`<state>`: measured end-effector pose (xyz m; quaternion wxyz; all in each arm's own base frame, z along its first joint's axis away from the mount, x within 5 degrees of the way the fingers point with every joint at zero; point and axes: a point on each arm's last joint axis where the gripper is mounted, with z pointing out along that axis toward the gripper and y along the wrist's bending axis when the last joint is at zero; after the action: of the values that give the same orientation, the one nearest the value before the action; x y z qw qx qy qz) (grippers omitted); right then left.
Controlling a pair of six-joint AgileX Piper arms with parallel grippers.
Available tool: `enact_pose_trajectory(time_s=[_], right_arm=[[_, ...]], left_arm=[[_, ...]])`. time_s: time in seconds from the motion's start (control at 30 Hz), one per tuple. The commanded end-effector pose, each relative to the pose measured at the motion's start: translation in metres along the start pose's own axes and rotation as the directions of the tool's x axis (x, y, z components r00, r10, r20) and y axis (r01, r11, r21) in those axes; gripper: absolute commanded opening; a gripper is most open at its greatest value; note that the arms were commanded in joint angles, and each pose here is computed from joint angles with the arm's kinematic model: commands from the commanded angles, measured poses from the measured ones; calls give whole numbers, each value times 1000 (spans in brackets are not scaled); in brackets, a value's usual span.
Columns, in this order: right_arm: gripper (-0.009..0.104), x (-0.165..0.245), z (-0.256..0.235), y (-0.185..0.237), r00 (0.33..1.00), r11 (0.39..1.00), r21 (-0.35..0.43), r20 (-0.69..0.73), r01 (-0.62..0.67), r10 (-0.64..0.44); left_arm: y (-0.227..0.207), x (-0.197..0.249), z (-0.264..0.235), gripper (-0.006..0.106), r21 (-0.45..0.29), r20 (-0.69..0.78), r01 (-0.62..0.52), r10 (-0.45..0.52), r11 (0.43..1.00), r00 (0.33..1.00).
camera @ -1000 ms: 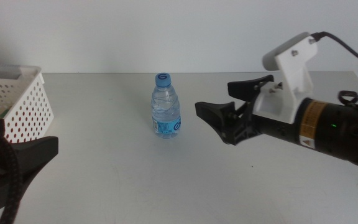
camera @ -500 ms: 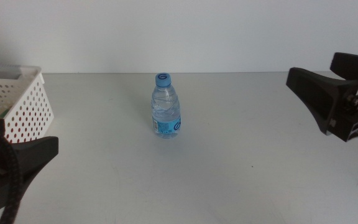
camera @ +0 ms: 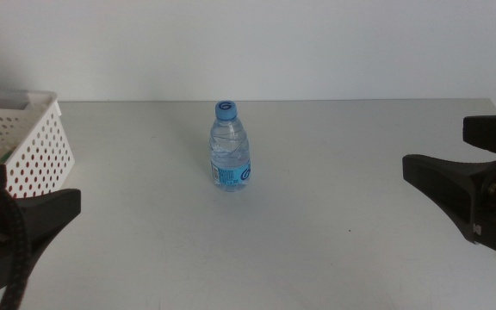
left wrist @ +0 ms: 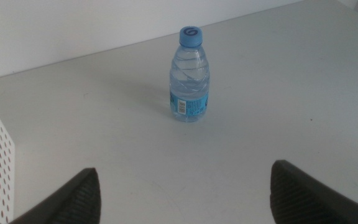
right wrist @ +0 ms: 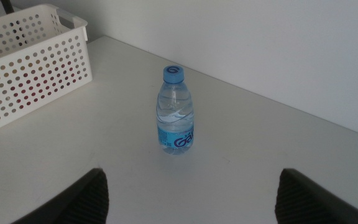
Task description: Use arms to grab the bottles and put them into the dustbin to the left of the table.
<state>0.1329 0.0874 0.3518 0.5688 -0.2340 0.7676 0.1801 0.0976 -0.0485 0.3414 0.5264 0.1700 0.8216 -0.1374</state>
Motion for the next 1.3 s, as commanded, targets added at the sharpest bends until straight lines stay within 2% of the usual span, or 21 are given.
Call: enact_pose_trajectory(time_s=[0.0,0.33,0.47,0.53,0.67,0.73,0.87,1.07,1.27], right_arm=[[75,-20,-8,1,994,1000,2,104,24,-24],[75,-19,-8,1,995,1000,1,97,25,-25],[75,-19,-8,1,995,1000,1,97,25,-25],[75,-19,-8,1,995,1000,1,97,25,-25],[75,-19,-8,1,995,1000,1,97,25,-25],[75,-19,-8,1,995,1000,1,97,25,-25],[75,-19,-8,1,995,1000,1,97,25,-25],[75,-19,-8,1,995,1000,1,97,25,-25],[75,-19,-8,1,995,1000,2,96,26,-26]], left_arm=[[-1,-14,-4,93,8,98,12,-13,1000,995],[-1,-14,-4,93,8,98,12,-13,1000,995],[5,-16,-5,93,-65,113,-84,91,994,989],[6,-18,-5,93,-77,136,-73,83,994,987],[5,-23,-6,93,-55,197,35,-23,998,980],[5,-26,-5,93,-41,231,56,-45,998,972],[2,-36,8,93,-24,293,32,-23,999,956],[-3,-52,53,93,27,354,15,-24,1000,935],[-9,-48,101,93,50,327,-53,33,997,945]])
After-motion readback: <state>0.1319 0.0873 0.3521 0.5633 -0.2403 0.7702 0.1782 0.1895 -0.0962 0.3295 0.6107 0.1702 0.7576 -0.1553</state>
